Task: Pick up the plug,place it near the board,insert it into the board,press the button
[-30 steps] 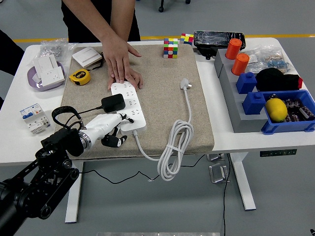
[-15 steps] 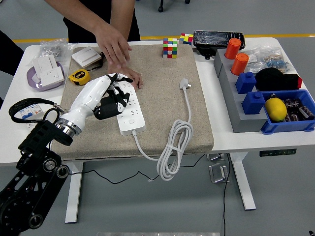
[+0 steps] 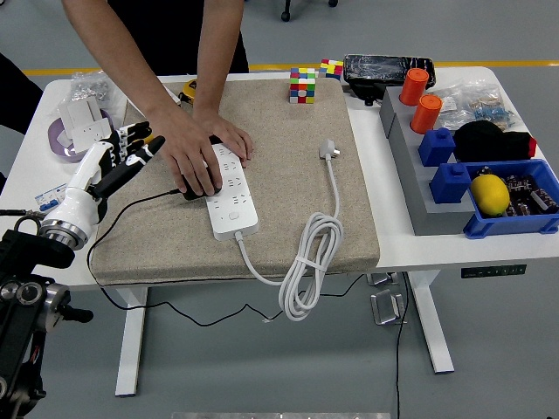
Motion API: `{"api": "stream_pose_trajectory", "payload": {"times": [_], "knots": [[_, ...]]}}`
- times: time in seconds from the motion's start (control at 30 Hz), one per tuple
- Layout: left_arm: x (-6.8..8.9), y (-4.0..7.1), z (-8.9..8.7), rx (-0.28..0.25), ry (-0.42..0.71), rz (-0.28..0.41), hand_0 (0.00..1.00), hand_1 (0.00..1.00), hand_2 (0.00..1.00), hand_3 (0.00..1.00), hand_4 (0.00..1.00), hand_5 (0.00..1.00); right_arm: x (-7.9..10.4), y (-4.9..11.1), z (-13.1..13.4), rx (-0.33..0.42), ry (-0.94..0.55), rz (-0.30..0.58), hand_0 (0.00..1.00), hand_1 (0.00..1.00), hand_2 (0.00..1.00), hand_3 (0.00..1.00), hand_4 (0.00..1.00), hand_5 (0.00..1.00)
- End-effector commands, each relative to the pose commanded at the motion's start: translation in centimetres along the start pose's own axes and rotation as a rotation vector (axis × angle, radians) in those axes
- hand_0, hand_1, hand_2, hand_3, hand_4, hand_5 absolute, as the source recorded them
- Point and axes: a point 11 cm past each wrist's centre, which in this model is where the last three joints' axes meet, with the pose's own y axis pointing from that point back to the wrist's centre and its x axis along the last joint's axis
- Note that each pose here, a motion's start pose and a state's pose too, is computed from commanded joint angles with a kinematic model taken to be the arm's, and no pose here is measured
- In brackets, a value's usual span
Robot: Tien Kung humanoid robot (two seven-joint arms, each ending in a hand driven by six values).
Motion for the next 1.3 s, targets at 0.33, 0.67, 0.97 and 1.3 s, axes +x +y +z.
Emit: {"api": "stream_pose_trajectory", "payload": {"times": [0.33, 0.67, 0.97, 1.3], "knots": [[-0.4, 1.1, 2.2, -0.100, 0.378, -0.117, 0.979, 0.991, 0.957, 0.915, 0.998, 0.711, 0.5, -0.1, -0.3, 0.006, 0.002, 0.008, 0.861, 0.797, 0.778, 0.787, 0.998, 0.944], [-0.7, 2.0, 5.7, -0.259, 0.243, -0.152, 0.966, 0.987, 0.960, 0.924, 0.998, 0.693, 0.6, -0.1, -0.1, 0.002, 0.000, 0.009, 0.859, 0.794, 0.778, 0.787, 0.998, 0.944], [0.5, 3.4, 5.7, -0.349, -0.144, -0.045, 0.945, 0.922, 0.879, 0.922, 0.949, 0.433, 0.9, -0.1, -0.7, 0.012, -0.008, 0.014, 0.858, 0.793, 0.775, 0.787, 0.998, 0.945], [1.6, 5.1, 3.7, -0.345, -0.591, 0.055, 0.766, 0.820, 0.792, 0.823, 0.888, 0.330, 0.9, -0.1, -0.7, 0.011, -0.012, 0.013, 0.857, 0.793, 0.774, 0.787, 0.998, 0.946]]}}
